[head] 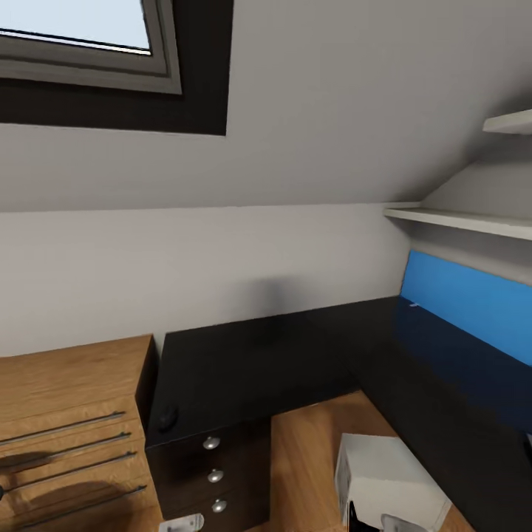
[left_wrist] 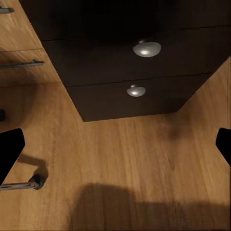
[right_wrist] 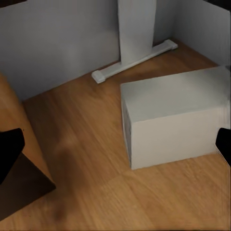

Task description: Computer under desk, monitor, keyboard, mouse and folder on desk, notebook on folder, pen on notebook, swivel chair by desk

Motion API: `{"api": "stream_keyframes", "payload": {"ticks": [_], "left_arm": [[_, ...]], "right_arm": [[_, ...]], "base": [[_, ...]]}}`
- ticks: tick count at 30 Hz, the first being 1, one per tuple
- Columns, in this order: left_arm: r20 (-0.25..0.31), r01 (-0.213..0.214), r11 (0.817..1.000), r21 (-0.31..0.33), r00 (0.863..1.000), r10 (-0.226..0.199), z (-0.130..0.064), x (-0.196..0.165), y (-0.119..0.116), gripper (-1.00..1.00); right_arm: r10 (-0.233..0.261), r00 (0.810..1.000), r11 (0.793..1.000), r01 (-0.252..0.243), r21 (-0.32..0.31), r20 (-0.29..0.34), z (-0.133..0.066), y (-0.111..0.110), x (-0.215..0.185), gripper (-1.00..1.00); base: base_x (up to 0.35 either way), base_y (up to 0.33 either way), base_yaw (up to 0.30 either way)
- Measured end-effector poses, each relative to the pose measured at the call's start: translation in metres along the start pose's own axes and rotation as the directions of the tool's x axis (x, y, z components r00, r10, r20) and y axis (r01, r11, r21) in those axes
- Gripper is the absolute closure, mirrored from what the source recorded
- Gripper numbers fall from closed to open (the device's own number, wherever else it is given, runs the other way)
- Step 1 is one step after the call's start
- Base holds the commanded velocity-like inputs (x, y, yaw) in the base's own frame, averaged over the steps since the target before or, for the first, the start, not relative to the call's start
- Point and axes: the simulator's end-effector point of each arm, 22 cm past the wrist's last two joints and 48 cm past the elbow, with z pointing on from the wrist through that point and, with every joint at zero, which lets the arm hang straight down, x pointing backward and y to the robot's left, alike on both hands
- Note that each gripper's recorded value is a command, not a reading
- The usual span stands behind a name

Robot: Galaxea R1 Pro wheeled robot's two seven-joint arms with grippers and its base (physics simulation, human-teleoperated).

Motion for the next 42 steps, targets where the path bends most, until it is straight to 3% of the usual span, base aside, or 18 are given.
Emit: {"api": "stream_keyframes", "payload": {"ticks": [27,42], "left_arm": [[0.003,0.002,1.0,0.001,1.0,-0.002,0.0,-0.001,0.0,-1.0],[0.003,0.003,1.0,0.0,1.0,-0.003,0.0,-0.001,0.0003,-1.0]], "right_arm": [[-0.003,1.0,1.0,0.003,-0.003,0.004,-0.0001,0.001,-0.0008,-1.0],[-0.004,1.0,1.0,0.004,-0.013,0.004,-0.0004,0.0052,-0.0009,-1.0]], "base": [[0.0,0.0,-0.294],[0.0,0.0,-0.035]]}}
